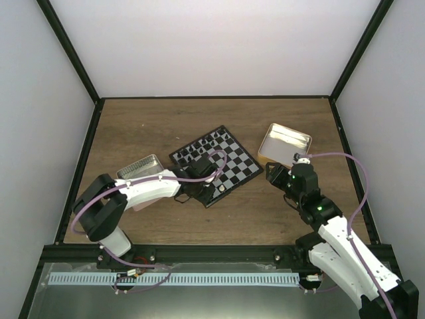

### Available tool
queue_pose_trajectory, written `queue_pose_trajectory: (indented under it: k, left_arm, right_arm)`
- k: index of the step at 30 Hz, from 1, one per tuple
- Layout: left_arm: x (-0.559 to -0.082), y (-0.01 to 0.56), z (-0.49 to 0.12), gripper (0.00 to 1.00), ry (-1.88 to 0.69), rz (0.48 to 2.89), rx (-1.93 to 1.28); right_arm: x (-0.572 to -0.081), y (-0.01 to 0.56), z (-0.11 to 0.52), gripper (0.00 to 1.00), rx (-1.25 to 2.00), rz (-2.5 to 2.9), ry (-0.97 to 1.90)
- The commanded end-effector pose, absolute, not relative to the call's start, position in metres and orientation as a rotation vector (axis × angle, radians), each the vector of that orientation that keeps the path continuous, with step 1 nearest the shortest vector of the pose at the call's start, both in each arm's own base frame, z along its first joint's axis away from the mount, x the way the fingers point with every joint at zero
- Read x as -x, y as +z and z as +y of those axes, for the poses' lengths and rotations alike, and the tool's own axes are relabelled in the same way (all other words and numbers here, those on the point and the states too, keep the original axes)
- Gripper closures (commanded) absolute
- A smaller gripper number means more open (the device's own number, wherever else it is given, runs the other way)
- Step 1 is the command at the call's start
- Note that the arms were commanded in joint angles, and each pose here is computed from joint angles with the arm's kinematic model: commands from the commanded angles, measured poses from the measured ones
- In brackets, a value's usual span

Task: Set up the chess pieces on the board
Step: Place the chess piece on the chessboard, then pick up the chess piece from the storage box.

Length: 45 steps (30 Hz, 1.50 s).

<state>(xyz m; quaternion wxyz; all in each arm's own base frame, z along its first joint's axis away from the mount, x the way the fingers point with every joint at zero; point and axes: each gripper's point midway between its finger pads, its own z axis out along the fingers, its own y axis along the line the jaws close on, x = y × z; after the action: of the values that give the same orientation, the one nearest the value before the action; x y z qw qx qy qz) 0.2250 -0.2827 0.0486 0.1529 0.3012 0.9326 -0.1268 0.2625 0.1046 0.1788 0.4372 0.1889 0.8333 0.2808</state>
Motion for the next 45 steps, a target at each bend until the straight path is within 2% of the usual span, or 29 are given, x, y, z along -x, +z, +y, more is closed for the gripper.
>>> queue_pose_trajectory:
  k: [1,6,12,15,19,26,29,36,45]
  left_arm:
    - [-0.226,0.050,-0.287,0.81,-0.356,2.665,-0.892]
    - [-0.226,0.055,-0.290,0.67,-0.377,2.658,-0.884]
    - [-0.238,0.083,-0.293,0.44,-0.412,2.585,-0.797]
    - [-0.254,0.101,-0.282,0.40,-0.367,2.542,-0.679]
    - [-0.285,0.124,-0.242,0.34,-0.283,2.494,-0.356]
    - [-0.310,0.144,-0.130,0.33,-0.187,2.371,0.271]
    - [-0.307,0.137,-0.096,0.41,-0.178,2.356,0.426]
    - [-0.298,0.097,-0.057,0.48,-0.128,2.424,0.616]
    - [-0.300,0.068,-0.053,0.58,-0.109,2.539,0.594]
  right_arm:
    - [-0.262,0.178,0.105,0.42,-0.472,2.068,0.698]
    - [-0.262,0.177,0.104,0.42,-0.473,2.069,0.696]
    - [-0.262,0.178,0.104,0.42,-0.470,2.068,0.695]
    - [-0.262,0.178,0.104,0.42,-0.472,2.067,0.696]
    - [-0.262,0.178,0.105,0.42,-0.468,2.067,0.699]
    - [-0.262,0.176,0.105,0.42,-0.469,2.072,0.702]
    - [-0.262,0.175,0.106,0.42,-0.469,2.075,0.702]
    - [-0.262,0.174,0.107,0.42,-0.468,2.082,0.707]
    - [-0.262,0.179,0.106,0.42,-0.465,2.064,0.710]
